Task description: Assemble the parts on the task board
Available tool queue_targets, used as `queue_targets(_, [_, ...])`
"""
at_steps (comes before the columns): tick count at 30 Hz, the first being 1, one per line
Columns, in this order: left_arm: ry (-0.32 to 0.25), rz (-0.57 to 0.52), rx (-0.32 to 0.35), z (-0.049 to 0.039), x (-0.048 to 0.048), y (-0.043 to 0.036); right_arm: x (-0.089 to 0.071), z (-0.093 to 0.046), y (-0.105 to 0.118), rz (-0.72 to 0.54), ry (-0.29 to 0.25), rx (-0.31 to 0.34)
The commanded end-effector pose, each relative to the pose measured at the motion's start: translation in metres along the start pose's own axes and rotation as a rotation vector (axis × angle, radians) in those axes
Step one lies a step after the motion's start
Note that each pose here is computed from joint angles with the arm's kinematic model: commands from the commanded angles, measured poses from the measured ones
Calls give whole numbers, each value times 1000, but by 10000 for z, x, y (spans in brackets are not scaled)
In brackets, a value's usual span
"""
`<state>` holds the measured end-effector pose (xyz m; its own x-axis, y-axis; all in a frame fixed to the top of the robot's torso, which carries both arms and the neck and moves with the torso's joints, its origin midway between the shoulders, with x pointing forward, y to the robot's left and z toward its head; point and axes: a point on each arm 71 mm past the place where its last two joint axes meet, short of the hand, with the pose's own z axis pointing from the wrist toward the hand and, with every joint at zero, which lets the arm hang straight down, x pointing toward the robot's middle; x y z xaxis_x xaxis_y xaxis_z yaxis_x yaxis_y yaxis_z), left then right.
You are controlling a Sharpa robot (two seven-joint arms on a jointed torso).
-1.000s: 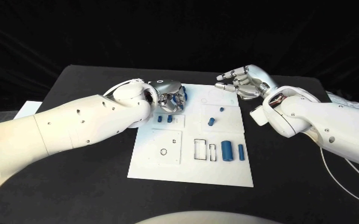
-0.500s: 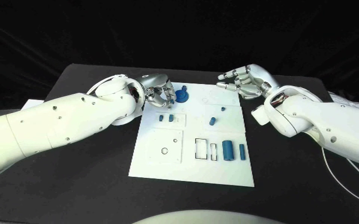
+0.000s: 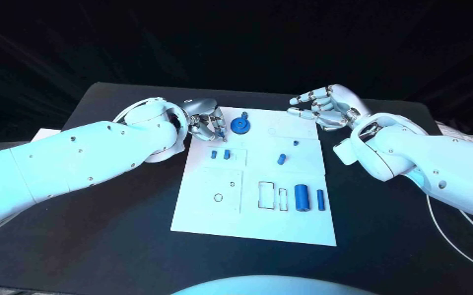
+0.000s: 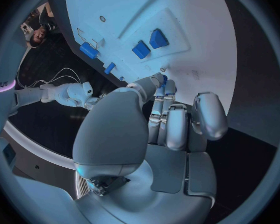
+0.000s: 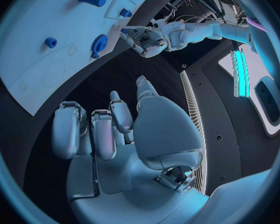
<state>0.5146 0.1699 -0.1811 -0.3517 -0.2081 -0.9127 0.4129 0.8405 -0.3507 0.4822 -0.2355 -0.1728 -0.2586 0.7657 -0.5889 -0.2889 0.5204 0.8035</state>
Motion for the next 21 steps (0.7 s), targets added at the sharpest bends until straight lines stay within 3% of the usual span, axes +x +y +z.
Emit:
queue_targets(1, [45,5,-12,16,42,3,15,-2,9,2,11,-11])
queue_targets(21, [48,13,-6,59,91,-51,24,-3,19,3,11,-15])
